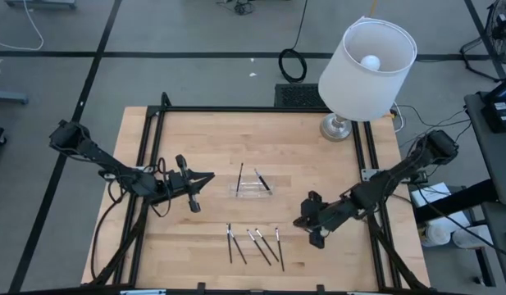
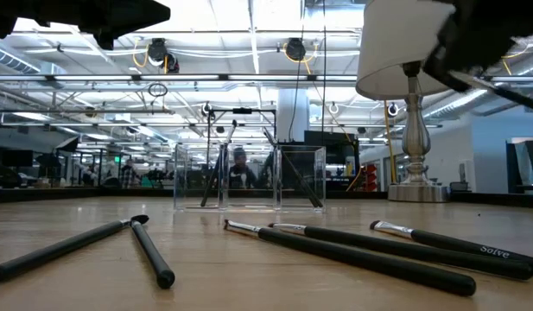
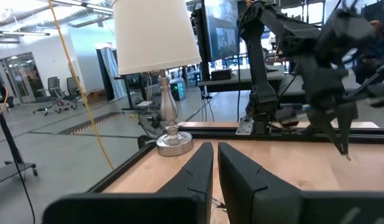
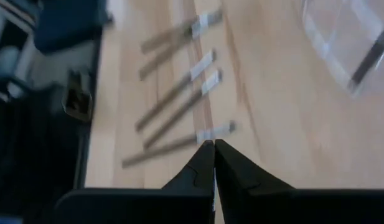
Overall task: Put items in baskets/containers
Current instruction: Put the eyeshadow brush in the transparent organizer
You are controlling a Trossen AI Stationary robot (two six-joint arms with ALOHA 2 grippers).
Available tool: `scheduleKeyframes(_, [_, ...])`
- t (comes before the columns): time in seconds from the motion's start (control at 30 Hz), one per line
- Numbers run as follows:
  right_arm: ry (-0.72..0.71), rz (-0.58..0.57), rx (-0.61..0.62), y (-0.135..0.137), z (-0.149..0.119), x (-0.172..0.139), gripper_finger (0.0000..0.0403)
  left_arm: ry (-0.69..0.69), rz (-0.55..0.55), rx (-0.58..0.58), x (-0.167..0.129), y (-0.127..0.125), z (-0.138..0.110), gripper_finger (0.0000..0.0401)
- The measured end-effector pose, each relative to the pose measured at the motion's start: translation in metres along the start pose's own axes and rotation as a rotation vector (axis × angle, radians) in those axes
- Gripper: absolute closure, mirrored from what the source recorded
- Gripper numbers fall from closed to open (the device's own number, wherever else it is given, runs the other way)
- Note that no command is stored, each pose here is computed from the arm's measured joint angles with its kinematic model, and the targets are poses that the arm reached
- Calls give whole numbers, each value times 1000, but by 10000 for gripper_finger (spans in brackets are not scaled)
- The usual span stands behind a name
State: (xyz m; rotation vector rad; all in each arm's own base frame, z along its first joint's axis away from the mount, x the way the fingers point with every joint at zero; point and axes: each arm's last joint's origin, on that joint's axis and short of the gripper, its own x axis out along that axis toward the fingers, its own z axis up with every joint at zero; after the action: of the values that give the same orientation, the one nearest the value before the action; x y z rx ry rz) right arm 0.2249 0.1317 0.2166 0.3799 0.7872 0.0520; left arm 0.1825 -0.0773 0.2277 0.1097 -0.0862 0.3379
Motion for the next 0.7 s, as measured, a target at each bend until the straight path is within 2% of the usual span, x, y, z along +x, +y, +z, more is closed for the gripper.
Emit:
scheduleKeyframes(0.17, [-281, 21, -106, 2, 29, -18, 402, 0, 0, 1, 0, 0, 0, 366])
scheduleKeyframes(0.33, [-554, -90, -266, -3, 58, -30, 402, 0, 0, 0, 0, 0, 0, 366])
scheduleKeyframes(0.43, [-630, -189, -331, -14, 72, -31, 403, 0, 0, 0, 0, 0, 0, 366])
scheduleKeyframes(0.53, [-674, -249, -345, -27, 84, -27, 403, 0, 0, 2, 0, 0, 0, 366])
scheduleKeyframes(0.7, [-713, -254, -358, -48, 101, -9, 403, 0, 0, 17, 0, 0, 0, 366])
